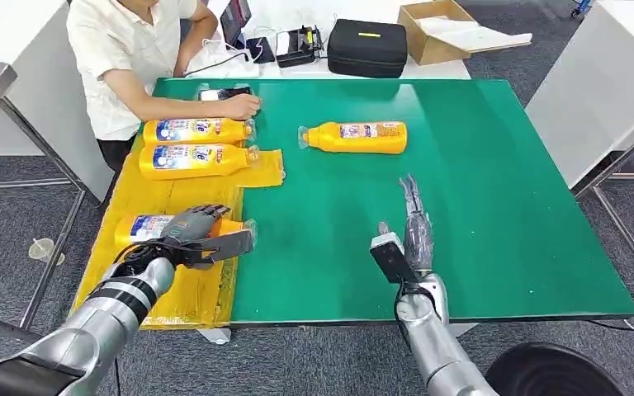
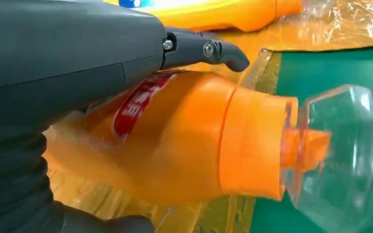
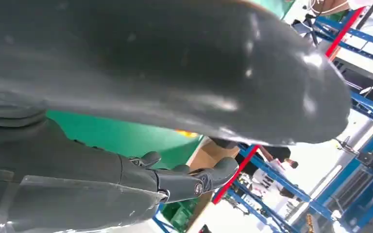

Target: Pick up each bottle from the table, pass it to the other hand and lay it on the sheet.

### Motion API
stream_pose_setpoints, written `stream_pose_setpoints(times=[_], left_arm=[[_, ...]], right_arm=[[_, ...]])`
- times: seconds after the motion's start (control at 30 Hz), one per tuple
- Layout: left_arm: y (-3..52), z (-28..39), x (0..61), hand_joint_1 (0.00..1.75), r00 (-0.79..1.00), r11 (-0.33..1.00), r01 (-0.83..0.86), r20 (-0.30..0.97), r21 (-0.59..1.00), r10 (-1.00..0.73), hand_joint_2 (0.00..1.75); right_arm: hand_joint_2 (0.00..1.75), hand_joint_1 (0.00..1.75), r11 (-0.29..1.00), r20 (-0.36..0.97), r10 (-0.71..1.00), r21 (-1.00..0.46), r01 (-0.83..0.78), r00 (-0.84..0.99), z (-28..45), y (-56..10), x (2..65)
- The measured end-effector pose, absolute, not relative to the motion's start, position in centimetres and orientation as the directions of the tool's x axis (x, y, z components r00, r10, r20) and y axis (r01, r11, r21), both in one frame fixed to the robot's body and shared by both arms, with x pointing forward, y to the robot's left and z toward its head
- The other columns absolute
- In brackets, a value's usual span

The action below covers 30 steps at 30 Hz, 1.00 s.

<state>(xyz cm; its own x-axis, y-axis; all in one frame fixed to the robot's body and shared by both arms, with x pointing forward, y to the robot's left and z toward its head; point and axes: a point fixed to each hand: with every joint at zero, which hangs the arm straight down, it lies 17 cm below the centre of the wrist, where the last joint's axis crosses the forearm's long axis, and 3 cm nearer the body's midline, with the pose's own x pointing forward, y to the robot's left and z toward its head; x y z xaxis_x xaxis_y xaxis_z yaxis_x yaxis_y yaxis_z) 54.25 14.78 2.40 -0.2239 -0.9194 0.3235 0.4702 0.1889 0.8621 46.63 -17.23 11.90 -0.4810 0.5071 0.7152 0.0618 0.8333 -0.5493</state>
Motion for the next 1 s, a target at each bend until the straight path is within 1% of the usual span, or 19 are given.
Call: stream_pose_setpoints(times=[0.27,0.6,0.87,1.0], left_arm=[[13.6,3.0,54.0,0.00,-0.238,0.277,0.506,0.441,0.817,-0.865,1.75],[13.5,3.1,53.9,0.00,-0.238,0.290,0.512,0.458,0.808,-0.857,1.75],[11.9,3.9,53.3,0.00,-0.289,0.326,0.541,0.535,0.776,-0.794,1.75],[10.2,6.2,53.5,0.00,-0.345,0.369,0.514,0.580,0.775,-0.738,1.75]], right_arm=[[0.00,0.00,0.858,0.746,0.472,-0.510,0.052,-0.471,11.8,-17.1,46.6],[0.00,0.00,0.857,0.745,0.470,-0.514,0.041,-0.474,11.7,-16.8,46.6],[0.00,0.00,0.861,0.745,0.469,-0.506,0.057,-0.475,11.9,-16.9,46.8],[0.00,0.00,0.777,0.643,0.582,-0.621,0.106,-0.499,11.9,-17.3,47.3]])
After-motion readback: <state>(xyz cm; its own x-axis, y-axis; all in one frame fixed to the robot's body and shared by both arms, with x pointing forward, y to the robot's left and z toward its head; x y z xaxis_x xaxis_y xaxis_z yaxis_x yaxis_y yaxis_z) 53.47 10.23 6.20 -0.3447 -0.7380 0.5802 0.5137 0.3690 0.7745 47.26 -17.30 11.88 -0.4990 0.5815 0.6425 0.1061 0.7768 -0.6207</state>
